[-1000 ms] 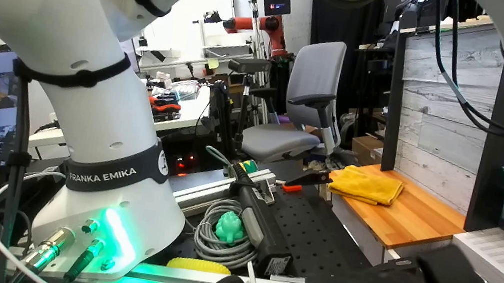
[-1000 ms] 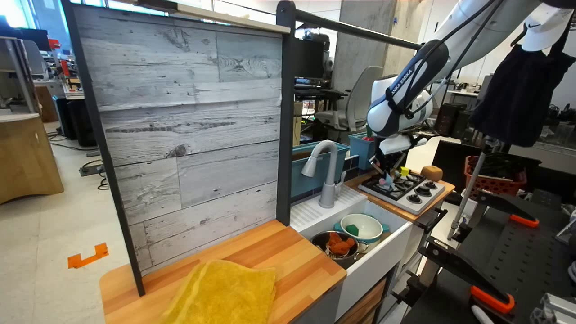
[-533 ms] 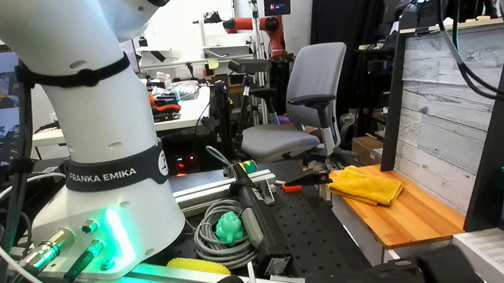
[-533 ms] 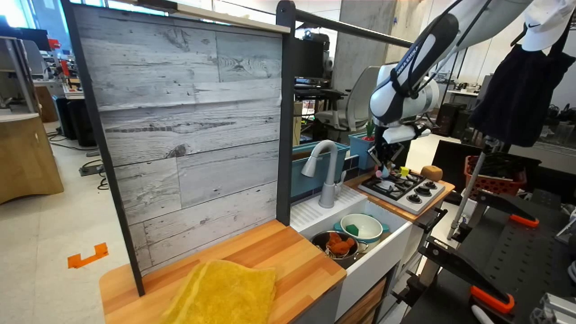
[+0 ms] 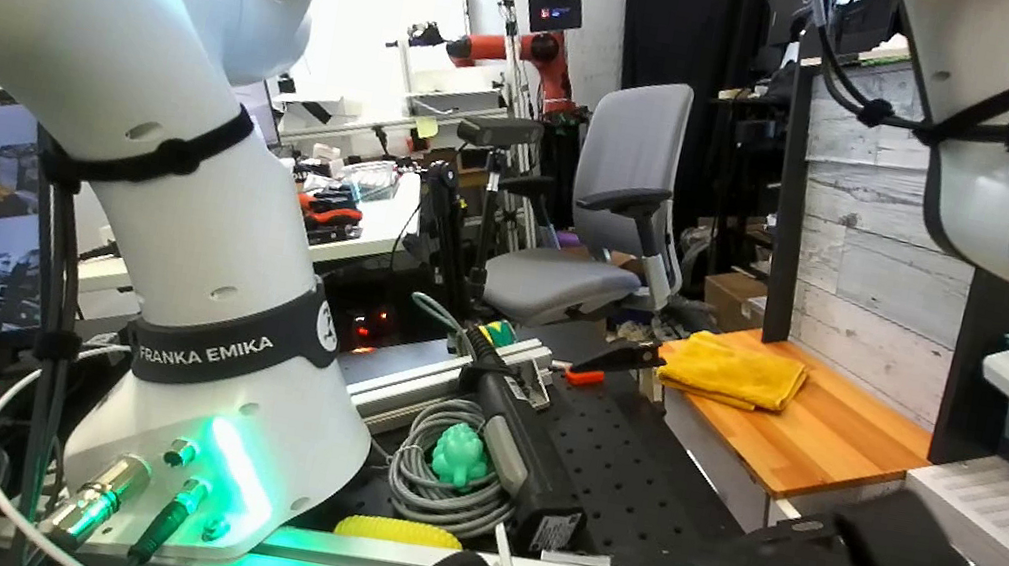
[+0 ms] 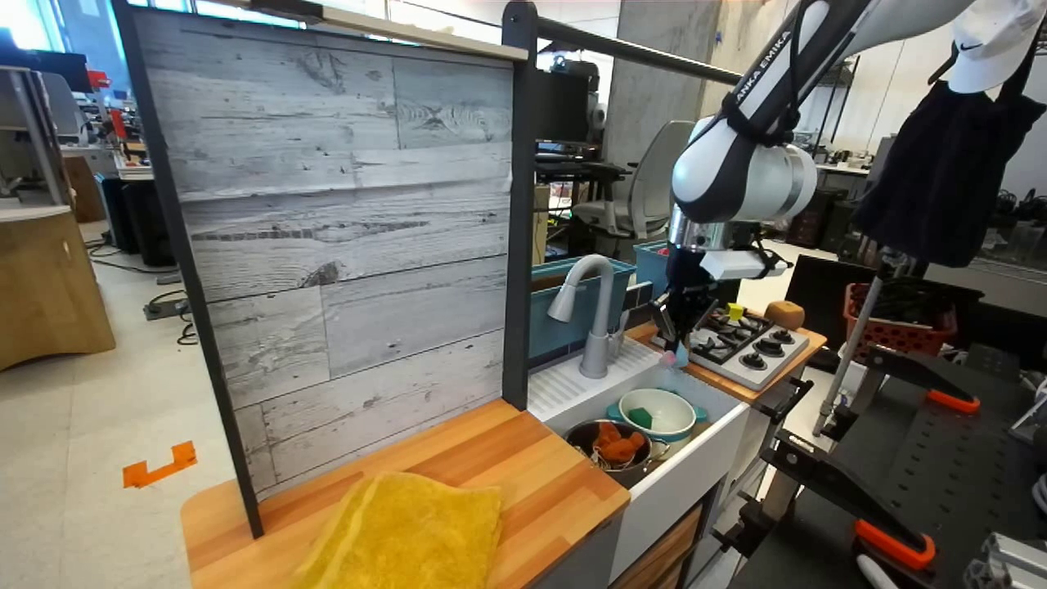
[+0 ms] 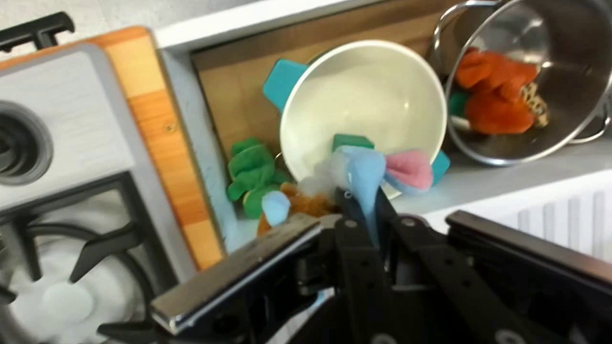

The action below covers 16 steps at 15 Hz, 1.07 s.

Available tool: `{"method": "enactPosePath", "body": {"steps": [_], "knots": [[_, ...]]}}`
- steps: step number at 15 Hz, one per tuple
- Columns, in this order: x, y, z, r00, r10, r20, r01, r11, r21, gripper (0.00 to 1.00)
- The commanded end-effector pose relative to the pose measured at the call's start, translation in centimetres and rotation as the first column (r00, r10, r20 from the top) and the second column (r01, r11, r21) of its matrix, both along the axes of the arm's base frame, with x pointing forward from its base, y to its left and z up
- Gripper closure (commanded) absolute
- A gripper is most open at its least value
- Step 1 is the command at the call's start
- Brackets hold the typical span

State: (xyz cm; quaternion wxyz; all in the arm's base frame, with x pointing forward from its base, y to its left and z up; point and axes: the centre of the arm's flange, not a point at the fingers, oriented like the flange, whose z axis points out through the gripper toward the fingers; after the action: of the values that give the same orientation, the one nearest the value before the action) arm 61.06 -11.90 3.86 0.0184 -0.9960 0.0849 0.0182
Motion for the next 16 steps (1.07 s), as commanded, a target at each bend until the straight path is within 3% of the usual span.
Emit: {"method": "enactPosePath", "body": {"steps": [1,2,6,11,16], "knots": [[-2.2,2.7,-1.7,0.999,0.031,0.008,-0.032,0.998,0.050,0.66],[-2.5,3.0,-1.9,0.999,0.036,0.020,-0.036,0.998,0.047,0.65],[-2.7,2.7,-0.7,0.995,0.040,0.091,-0.041,0.999,0.010,0.37],[-0.7,-3.5,3.5,0.984,-0.033,0.176,0.048,0.996,-0.080,0.01],[4.8,-13.0,3.6,0.968,-0.200,0.149,0.221,0.965,-0.139,0.00]]}}
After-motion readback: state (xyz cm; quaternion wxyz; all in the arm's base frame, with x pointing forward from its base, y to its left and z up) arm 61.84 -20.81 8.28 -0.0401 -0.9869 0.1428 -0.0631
